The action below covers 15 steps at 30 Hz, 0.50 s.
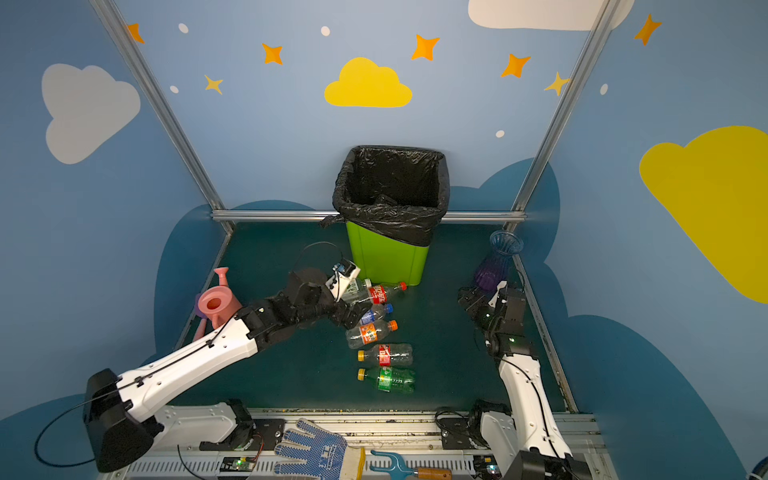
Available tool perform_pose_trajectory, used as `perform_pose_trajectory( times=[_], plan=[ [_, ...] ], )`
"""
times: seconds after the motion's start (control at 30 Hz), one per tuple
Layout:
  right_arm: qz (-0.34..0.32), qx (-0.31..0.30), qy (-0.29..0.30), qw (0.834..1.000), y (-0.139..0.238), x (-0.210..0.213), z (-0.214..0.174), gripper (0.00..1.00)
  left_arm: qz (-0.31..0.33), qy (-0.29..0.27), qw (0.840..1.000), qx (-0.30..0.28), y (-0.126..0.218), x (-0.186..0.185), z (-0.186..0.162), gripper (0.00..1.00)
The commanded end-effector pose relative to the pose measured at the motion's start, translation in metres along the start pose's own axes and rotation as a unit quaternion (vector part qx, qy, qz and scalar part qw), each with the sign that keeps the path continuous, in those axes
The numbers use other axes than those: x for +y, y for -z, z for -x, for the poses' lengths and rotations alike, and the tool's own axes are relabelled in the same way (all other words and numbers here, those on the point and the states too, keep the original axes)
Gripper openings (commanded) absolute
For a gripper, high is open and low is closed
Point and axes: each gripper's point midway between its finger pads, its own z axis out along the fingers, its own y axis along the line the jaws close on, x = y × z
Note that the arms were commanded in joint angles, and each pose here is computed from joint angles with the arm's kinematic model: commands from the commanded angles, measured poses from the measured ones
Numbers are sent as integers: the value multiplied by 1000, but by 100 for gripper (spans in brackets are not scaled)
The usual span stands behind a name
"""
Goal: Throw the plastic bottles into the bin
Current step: 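Lower the left gripper to the green soda bottle nearest the robot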
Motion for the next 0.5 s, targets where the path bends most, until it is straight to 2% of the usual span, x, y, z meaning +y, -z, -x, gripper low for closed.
perform_pose_trajectory(
  times=[0.0,0.1,0.2,0.33,0.47],
  plan=[
    [-4,-10,-1,1000,1,1,6,93,-42,-60,996,50,-11,-31,-29,100],
    [-7,-9,-2,1000,1,-1,4,93,-95,-104,987,77,-19,-66,-46,100],
    [-11,-11,-4,1000,1,-4,4,93,-120,-155,974,112,-27,-90,-66,100],
    [-16,-13,-1,1000,3,-7,3,93,-152,-194,954,169,-36,-113,-94,96],
    [-19,-16,0,1000,4,-9,3,93,-158,-239,935,209,-45,-125,-119,93]
  ],
)
